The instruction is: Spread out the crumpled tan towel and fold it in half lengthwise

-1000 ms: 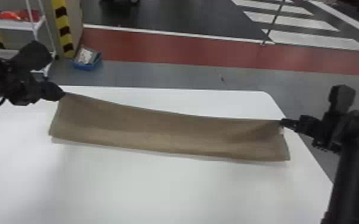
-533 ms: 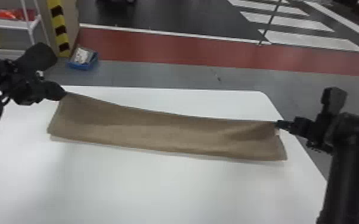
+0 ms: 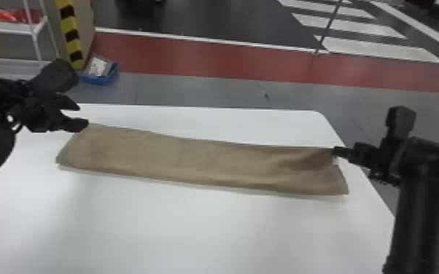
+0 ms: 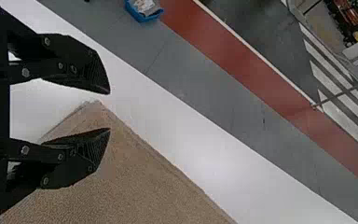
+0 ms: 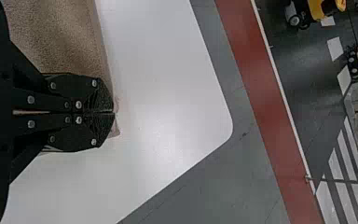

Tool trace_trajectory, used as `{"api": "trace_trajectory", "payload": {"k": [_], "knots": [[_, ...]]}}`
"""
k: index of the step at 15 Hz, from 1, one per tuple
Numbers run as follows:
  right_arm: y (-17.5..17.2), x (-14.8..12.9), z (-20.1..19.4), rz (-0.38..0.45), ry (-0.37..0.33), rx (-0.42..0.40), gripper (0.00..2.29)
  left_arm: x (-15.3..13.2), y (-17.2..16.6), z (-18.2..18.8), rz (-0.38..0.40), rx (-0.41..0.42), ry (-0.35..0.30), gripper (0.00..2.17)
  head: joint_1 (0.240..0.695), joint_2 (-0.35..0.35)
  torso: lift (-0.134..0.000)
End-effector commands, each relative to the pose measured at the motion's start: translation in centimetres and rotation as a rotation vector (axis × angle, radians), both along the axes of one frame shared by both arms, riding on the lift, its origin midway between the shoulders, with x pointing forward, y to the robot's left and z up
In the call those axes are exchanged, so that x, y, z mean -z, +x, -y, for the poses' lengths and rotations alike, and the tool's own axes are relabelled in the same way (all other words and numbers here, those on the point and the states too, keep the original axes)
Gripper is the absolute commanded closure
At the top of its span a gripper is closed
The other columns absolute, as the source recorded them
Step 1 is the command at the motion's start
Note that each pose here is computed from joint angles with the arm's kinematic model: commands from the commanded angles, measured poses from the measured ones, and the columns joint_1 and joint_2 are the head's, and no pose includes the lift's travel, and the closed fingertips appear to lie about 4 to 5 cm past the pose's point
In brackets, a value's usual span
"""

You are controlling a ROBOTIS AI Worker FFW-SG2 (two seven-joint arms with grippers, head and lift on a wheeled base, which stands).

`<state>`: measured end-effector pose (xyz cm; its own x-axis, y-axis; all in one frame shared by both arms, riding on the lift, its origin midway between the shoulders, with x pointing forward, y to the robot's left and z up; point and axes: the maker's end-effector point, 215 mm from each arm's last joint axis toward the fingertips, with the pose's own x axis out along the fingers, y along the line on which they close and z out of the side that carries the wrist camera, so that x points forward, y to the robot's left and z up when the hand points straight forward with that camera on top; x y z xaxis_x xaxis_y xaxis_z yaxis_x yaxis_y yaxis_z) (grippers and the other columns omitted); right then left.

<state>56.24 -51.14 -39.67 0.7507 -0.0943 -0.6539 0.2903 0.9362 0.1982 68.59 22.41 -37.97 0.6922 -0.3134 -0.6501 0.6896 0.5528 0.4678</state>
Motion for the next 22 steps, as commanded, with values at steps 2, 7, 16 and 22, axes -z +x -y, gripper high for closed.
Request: {"api": "trace_trajectory", "payload": {"k": [2,7,16,22], "knots": [[-0.2,0.2,0.1,-0.007,-0.006,-0.002,1.13,0.9,-0.3,-0.3,-0.002,-0.012,0.001,0.5,0.693,-0.245,-0.123],[-0.6,0.8,0.9,-0.022,-0.041,0.01,0.0,1.0,-1.2,-0.5,-0.003,-0.02,-0.016,0.49,0.695,-0.25,-0.123],[-2.6,1.3,0.9,-0.046,-0.027,0.025,0.07,3.5,-4.7,0.3,-0.09,-0.037,-0.069,0.49,0.695,-0.269,-0.123],[-3.7,1.3,0.9,-0.045,-0.022,0.025,0.08,3.6,-5.3,-3.8,-0.22,-0.181,-0.187,0.49,0.695,-0.254,-0.123]]}}
